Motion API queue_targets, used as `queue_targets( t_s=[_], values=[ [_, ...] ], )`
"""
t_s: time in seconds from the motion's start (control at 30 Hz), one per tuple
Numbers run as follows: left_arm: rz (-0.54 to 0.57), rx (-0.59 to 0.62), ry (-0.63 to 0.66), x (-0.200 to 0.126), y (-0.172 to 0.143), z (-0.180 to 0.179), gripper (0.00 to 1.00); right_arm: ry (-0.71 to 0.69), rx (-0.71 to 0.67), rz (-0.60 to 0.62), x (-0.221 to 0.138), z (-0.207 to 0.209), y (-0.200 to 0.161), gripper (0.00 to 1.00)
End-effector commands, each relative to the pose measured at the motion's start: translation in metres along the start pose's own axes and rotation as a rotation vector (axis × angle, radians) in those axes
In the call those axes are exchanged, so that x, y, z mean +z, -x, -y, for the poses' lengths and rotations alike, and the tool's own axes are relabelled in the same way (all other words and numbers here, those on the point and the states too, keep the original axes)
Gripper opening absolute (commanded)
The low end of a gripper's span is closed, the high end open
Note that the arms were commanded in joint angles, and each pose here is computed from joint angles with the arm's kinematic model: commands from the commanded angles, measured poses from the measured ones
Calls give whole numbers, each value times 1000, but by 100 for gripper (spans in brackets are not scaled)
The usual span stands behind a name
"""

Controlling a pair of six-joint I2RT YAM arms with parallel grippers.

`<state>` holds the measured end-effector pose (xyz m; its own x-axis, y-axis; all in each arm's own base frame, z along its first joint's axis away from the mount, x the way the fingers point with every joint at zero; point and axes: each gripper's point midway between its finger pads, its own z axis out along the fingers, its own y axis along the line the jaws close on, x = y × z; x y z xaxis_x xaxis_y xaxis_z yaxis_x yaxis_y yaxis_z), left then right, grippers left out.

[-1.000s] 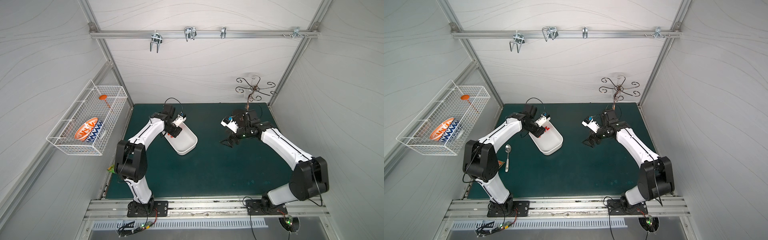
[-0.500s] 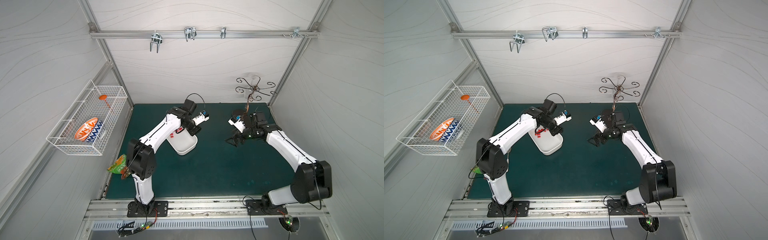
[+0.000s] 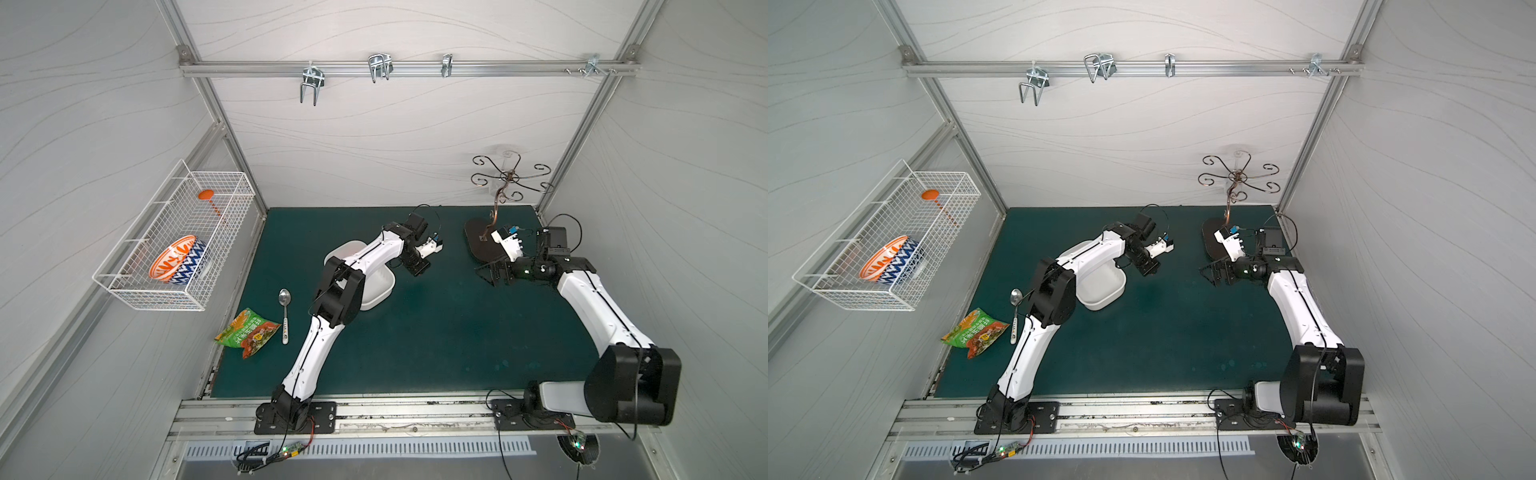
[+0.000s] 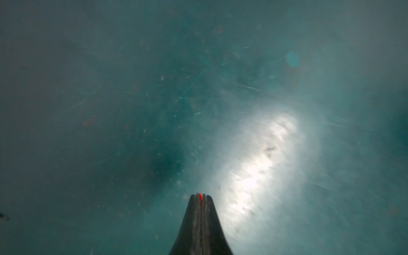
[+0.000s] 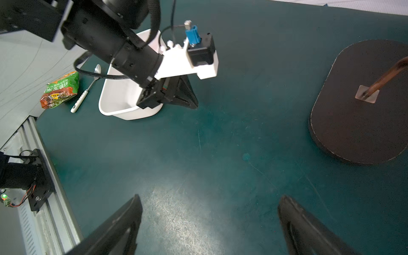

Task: Take the screw protection sleeves out of the storage box
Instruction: Place the screw protection sleeve at the center of the board, then adjust the screw protection sleeve in the storage box.

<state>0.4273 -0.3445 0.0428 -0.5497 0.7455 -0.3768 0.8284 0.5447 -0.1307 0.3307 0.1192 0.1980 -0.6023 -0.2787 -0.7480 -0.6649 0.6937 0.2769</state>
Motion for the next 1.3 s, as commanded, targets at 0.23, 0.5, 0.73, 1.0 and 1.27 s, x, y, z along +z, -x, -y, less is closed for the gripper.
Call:
queue_targets(
  t_s=[0.23, 0.5, 0.73, 1.0, 1.27],
  values=[
    [50, 3, 84, -3, 21, -16, 26, 46, -16, -60, 22, -11, -10, 99],
    [83, 7, 83, -45, 24, -7, 40, 65, -49, -69, 26, -19, -11, 99],
    [145, -27, 46, -119, -5, -4, 50, 124, -157, -30, 20, -44, -3, 99],
    [146, -192, 115, -168, -89, -55, 52, 323, -395, -55, 54, -116, 12, 99],
    [28, -235, 230, -164, -152, -111, 56, 322, -451, -12, 129, -150, 34, 99]
  ],
)
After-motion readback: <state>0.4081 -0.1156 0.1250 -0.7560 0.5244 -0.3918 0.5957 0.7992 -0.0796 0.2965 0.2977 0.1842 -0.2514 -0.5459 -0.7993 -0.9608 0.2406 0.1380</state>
